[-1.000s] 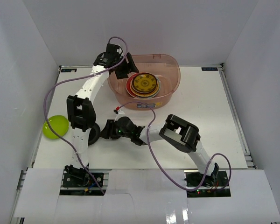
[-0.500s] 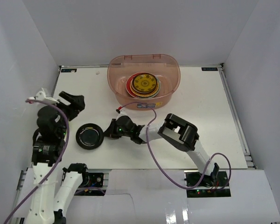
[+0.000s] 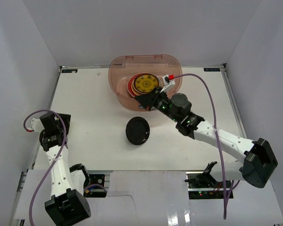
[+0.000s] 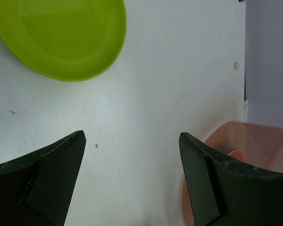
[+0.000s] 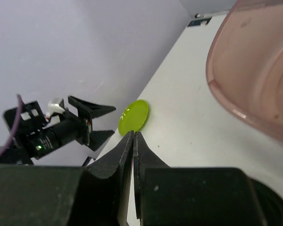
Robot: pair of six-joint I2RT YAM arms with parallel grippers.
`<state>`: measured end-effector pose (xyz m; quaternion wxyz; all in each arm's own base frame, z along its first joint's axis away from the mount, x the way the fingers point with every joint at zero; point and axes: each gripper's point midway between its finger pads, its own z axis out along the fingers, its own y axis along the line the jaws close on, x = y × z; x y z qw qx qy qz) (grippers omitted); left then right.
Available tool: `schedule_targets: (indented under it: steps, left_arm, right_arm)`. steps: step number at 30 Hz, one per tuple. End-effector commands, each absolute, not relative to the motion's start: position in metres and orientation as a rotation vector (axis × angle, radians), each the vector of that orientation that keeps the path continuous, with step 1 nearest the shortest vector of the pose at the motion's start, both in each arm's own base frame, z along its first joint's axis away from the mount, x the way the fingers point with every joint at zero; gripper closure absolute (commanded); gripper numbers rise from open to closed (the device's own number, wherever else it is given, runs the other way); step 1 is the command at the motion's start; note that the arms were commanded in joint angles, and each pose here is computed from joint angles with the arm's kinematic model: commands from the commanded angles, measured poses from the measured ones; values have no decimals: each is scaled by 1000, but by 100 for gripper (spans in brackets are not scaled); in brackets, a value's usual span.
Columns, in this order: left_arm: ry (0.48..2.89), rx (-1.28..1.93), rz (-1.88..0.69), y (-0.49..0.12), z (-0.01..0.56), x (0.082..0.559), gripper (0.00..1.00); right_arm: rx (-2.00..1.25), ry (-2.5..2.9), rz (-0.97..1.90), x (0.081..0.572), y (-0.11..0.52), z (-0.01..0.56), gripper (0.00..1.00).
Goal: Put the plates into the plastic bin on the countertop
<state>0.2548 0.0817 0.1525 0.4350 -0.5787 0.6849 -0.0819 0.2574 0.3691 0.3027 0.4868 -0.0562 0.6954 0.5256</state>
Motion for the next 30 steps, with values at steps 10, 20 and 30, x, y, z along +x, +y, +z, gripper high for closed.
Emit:
schedule_targets:
  steps: [10,20,30]
  left_arm:
    - [1558,-1776,-387,133,70,253,9]
    - [1548,-1862,-376,144,29,234,10]
    - [1510,-1969,-427,159,1,244,30]
  right_arm:
    - [-187,1838,1103,289,288,270,87]
    - [33,2065,965,216,203,105,30]
    - [16,2258,1269,215,263,56,27]
